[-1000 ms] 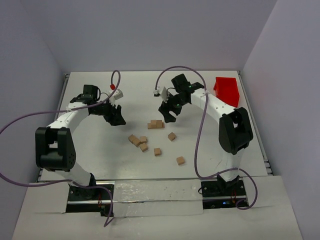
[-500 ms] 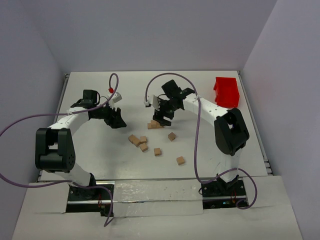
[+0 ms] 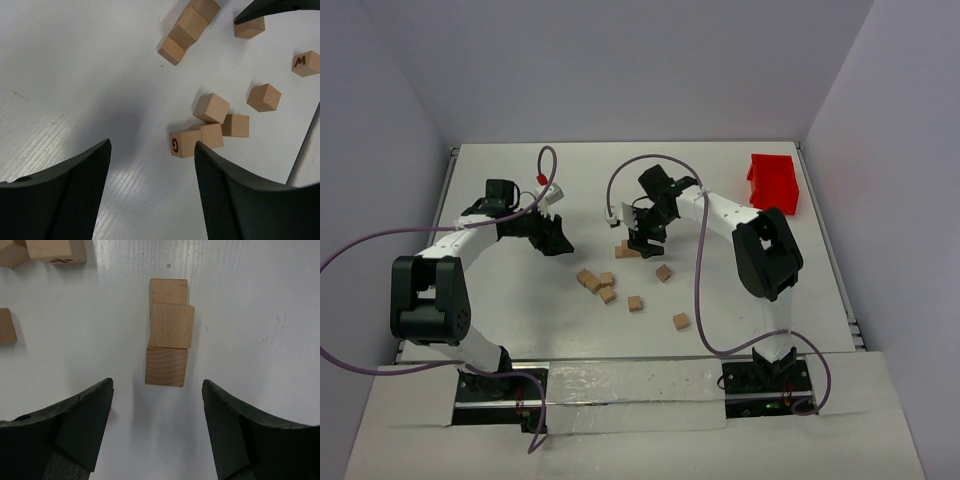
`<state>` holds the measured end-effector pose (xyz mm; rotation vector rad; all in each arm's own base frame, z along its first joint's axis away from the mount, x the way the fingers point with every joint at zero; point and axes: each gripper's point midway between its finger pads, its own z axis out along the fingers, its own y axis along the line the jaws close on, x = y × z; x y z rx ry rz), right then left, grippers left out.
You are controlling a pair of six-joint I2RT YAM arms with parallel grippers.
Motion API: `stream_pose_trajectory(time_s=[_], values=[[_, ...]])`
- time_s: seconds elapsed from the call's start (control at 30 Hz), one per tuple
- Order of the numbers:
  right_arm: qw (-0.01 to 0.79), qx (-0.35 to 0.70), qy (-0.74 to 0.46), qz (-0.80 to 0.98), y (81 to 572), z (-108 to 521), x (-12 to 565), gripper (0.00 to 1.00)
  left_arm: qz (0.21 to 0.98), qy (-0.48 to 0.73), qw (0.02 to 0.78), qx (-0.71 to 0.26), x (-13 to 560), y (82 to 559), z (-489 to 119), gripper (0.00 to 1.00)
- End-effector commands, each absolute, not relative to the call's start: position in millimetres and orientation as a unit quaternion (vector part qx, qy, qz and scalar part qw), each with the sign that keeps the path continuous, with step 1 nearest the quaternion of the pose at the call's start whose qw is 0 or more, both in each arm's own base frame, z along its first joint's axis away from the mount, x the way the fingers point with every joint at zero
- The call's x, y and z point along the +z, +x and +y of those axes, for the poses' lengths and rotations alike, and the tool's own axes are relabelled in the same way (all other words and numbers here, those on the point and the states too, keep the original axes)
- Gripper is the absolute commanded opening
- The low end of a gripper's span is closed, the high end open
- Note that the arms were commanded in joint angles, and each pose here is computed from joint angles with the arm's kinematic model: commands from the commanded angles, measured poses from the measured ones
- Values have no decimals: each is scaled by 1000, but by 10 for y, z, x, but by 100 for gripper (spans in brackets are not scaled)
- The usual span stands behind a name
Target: Build the wood block tower
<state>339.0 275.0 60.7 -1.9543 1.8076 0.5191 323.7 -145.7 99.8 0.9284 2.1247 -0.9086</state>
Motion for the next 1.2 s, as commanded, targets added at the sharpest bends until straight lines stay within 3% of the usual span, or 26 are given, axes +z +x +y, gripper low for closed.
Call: stream_pose_trajectory(time_s=[0.0,1.17], values=[[217,201,-718,630,3429,2858,709,78,789,364,348,-353,1103,3282,-1486,74],[200,195,-718,637,3480,2909,557,54,790,362,342,-359,984,3335,-1499,75]])
